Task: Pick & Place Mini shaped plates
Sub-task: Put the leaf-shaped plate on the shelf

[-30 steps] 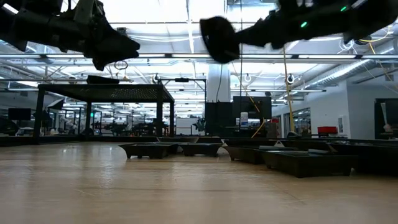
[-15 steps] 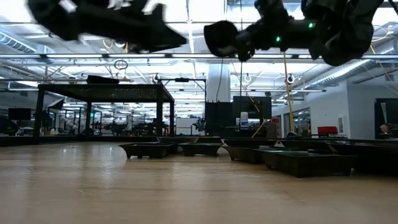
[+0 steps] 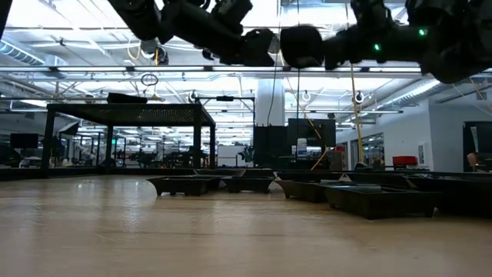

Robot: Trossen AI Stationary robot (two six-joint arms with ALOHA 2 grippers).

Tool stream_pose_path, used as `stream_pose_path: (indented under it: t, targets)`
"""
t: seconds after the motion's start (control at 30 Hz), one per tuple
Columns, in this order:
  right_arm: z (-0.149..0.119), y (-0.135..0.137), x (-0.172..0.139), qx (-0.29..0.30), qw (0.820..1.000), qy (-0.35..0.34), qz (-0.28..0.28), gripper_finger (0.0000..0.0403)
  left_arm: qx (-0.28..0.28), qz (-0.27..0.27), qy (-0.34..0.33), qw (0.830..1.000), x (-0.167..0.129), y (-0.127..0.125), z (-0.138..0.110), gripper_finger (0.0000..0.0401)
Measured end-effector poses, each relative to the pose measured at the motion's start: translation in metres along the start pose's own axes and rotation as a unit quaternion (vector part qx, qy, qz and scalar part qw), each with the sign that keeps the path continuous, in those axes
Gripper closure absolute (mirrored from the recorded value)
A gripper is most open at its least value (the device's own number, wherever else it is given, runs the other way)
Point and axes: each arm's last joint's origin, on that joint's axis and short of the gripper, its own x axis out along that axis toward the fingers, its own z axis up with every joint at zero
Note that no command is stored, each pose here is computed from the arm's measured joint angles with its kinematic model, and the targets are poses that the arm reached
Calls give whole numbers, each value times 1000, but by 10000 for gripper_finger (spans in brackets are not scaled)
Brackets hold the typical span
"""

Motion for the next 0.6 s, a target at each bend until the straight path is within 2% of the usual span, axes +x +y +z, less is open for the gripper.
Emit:
stream_pose_path:
  t: [0.13, 0.27, 0.43, 0.6]
  targets:
    - [1, -3, -3, 25, 999, -19, 14, 403, -80, -46, -24, 995, 5, 5, 2, 178]
    - [-1, 1, -2, 30, 999, -26, 31, 403, -133, -97, -51, 985, 12, 8, 1, 189]
    - [-3, 2, 0, 27, 999, -27, 35, 403, -127, -128, -62, 982, 17, 1, -8, 200]
    - [-3, 2, 0, 37, 998, -35, 44, 403, -126, -117, -70, 983, 18, -1, -9, 208]
